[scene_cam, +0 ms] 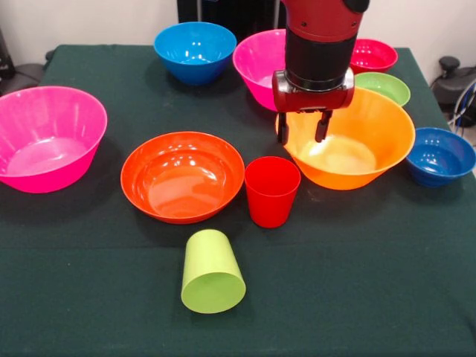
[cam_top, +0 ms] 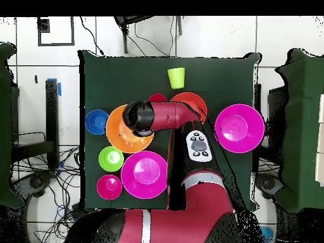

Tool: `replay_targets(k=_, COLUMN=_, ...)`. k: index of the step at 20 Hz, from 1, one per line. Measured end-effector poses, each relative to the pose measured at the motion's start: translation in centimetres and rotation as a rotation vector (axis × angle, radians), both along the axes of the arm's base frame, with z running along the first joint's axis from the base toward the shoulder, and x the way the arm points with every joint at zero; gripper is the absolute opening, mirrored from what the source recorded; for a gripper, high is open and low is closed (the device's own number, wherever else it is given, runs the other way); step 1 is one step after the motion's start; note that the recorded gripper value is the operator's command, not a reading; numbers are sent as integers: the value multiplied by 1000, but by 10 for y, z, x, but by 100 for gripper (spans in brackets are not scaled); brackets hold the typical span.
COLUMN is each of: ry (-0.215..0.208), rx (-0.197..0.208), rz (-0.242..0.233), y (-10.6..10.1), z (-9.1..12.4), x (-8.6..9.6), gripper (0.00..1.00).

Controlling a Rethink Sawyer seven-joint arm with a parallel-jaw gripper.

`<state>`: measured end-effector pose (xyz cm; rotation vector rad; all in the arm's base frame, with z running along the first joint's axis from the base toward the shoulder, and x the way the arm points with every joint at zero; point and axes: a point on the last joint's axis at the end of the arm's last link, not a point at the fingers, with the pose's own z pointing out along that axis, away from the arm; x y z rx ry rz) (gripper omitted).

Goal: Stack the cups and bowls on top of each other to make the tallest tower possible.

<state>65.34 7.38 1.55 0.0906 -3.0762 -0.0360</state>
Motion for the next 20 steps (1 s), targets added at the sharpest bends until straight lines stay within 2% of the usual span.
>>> replay_targets(k=14, ry=-4, rx=1, rz=6, y=1, z=0, x=1, gripper=100)
replay_targets(k=20, ry=-5, rx=15, rz=-7, y=-4, z=0, x=3, gripper=100)
